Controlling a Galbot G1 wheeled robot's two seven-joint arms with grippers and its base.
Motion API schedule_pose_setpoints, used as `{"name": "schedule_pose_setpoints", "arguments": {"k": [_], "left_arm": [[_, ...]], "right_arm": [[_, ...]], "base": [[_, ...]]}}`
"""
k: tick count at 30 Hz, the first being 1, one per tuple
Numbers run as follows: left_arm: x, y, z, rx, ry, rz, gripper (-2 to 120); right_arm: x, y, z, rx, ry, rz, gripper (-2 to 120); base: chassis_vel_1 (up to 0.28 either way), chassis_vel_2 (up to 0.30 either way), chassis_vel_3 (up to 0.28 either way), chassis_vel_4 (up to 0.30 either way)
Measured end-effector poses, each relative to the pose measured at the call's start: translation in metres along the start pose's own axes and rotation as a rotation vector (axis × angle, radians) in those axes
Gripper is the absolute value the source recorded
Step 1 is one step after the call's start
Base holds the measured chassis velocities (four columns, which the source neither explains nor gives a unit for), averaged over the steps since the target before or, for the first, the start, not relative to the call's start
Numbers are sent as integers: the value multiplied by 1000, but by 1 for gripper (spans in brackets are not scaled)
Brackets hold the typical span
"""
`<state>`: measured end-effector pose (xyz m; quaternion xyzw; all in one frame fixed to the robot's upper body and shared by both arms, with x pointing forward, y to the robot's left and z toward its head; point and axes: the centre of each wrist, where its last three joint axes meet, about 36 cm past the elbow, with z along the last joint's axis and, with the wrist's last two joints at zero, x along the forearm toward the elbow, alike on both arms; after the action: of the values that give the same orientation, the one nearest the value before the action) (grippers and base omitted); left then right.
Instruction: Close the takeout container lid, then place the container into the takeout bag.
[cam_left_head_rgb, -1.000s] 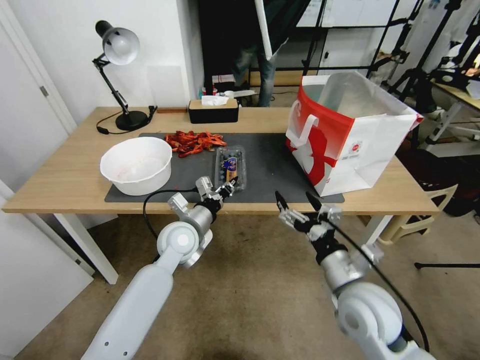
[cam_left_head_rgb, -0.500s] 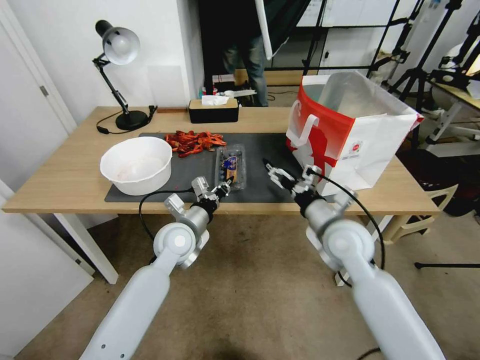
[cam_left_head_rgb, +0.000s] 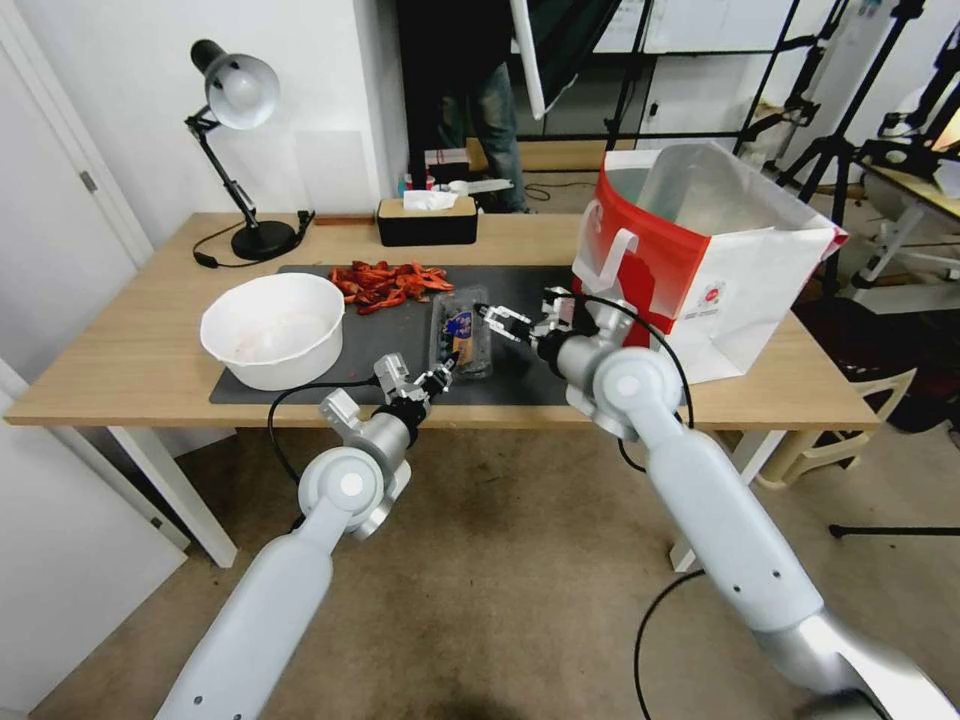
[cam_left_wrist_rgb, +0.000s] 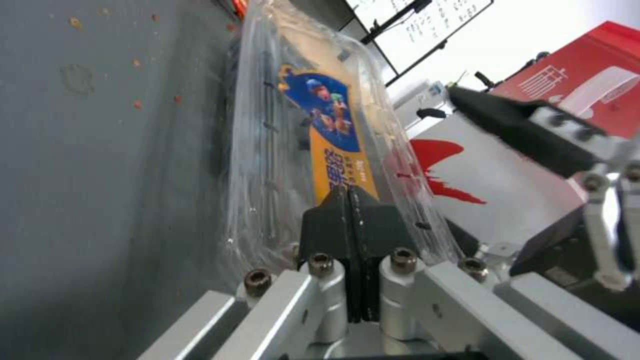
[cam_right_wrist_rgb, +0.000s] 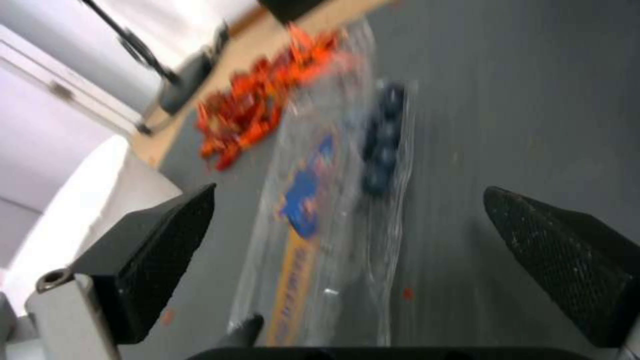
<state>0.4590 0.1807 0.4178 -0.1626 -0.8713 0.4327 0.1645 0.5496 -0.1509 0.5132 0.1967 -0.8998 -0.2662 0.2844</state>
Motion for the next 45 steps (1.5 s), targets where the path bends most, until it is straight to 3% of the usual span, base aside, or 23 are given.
{"name": "schedule_pose_setpoints", "arguments": {"k": [22, 28, 31, 35, 38, 41, 43, 45], "left_arm": [[-4, 2, 3, -17, 5, 4, 0], [-3, 2, 4, -17, 5, 5, 0], [-1, 0, 4, -17, 5, 9, 0], [0, 0, 4, -18, 6, 10, 0], [0, 0, 4, -18, 4, 9, 0], [1, 1, 4, -17, 3, 9, 0], [1, 1, 3, -15, -3, 9, 0], [2, 2, 2, -14, -6, 10, 0]], "right_arm": [[-45, 17, -12, -14, 170, 36, 99], [-56, 23, -14, -36, 185, 43, 85], [-59, 24, -12, -42, 190, 50, 68], [-59, 23, -11, -43, 192, 54, 59], [-58, 19, -11, -46, 192, 65, 44], [-58, 16, -12, -47, 192, 70, 38], [-57, 13, -12, -51, 191, 73, 25], [-57, 13, -12, -53, 190, 72, 22]], "base": [[0, 0, 0, 0], [0, 0, 0, 0], [0, 0, 0, 0], [0, 0, 0, 0], [0, 0, 0, 0], [0, 0, 0, 0], [0, 0, 0, 0], [0, 0, 0, 0]]}}
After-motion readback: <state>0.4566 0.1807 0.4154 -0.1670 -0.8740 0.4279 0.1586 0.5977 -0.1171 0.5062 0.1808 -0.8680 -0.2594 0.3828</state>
